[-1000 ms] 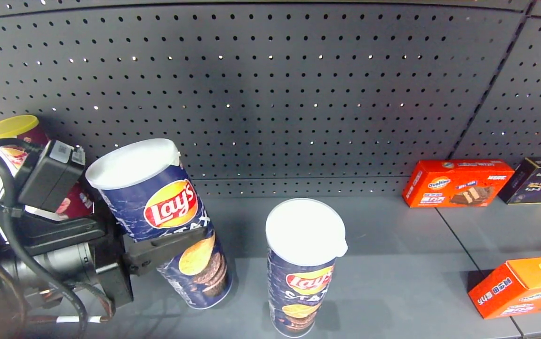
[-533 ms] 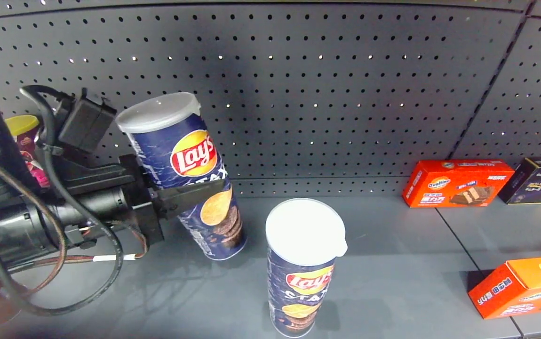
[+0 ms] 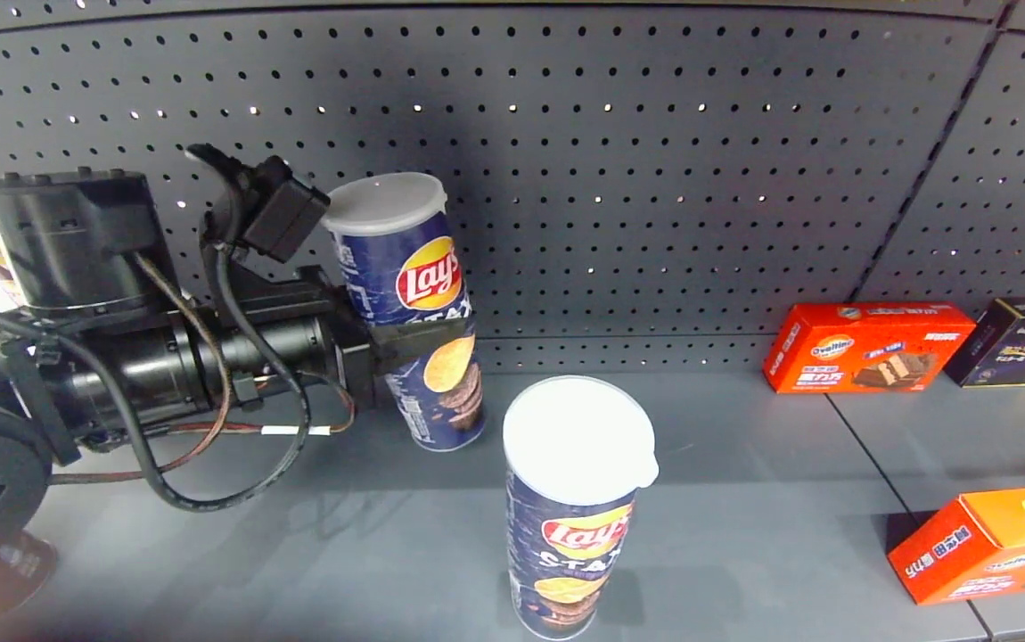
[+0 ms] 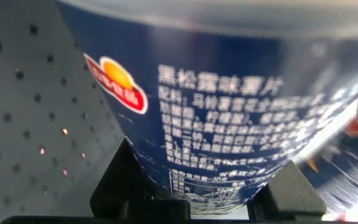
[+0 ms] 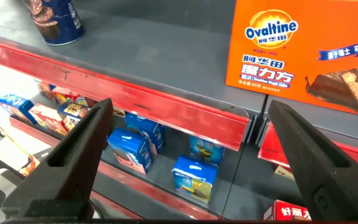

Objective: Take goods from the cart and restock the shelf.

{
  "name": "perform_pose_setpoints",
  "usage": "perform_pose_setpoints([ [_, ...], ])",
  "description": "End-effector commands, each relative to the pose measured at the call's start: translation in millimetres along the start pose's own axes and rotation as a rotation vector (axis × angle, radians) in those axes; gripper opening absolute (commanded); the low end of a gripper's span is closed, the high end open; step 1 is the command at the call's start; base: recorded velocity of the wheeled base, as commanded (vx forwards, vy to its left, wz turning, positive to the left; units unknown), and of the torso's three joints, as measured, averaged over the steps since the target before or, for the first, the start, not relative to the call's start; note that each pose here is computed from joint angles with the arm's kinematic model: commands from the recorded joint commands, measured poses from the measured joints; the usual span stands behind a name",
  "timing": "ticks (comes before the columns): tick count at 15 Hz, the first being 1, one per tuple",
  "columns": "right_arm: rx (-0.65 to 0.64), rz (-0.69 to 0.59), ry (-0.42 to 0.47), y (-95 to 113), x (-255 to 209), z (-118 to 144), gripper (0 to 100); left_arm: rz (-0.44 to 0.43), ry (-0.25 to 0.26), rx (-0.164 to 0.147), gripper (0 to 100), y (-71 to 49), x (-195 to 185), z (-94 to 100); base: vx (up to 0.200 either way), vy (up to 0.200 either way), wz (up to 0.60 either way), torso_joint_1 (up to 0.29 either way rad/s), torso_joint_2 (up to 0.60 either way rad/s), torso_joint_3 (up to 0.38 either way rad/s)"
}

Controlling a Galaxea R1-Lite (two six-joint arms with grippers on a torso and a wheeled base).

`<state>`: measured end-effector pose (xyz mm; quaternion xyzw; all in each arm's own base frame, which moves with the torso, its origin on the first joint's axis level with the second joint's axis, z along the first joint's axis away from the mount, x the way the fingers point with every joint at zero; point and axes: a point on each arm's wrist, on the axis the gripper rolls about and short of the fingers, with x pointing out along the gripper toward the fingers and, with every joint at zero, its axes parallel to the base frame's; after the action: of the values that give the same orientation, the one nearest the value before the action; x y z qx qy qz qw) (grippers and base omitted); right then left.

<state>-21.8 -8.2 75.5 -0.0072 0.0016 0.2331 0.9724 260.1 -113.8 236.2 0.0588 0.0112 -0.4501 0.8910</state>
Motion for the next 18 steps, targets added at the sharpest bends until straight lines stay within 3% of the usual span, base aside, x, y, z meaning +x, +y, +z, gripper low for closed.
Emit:
perform_pose_setpoints([
  [1, 0.0, 0.001, 0.001, 0.0, 0.1, 0.0, 100, -0.004, 0.013, 0.009, 0, 11.8, 21.9, -4.7, 0.0, 0.0, 0.0, 0.0, 0.0, 0.0],
  [3, 0.0, 0.001, 0.001, 0.0, 0.1, 0.0, 100, -0.01, 0.021, 0.006, 0, 16.4, 33.8, -8.8, 0.0, 0.0, 0.0, 0.0, 0.0, 0.0],
  [10, 0.0, 0.001, 0.001, 0.0, 0.1, 0.0, 100, -0.067, 0.031, 0.004, 0, 10.6, 60.6, -17.2, 0.0, 0.0, 0.0, 0.0, 0.0, 0.0],
  [12, 0.0, 0.001, 0.001, 0.0, 0.1, 0.0, 100, -0.073, 0.037, 0.022, 0, 12.9, 69.3, -21.5, 0.0, 0.0, 0.0, 0.0, 0.0, 0.0],
  [15, 0.0, 0.001, 0.001, 0.0, 0.1, 0.0, 100, -0.083, 0.049, 0.074, 0, 13.8, 76.1, -28.6, 0.0, 0.0, 0.0, 0.0, 0.0, 0.0],
  [18, 0.0, 0.001, 0.001, 0.0, 0.1, 0.0, 100, -0.098, 0.051, 0.08, 0, 12.5, 85.2, -31.5, 0.0, 0.0, 0.0, 0.0, 0.0, 0.0],
])
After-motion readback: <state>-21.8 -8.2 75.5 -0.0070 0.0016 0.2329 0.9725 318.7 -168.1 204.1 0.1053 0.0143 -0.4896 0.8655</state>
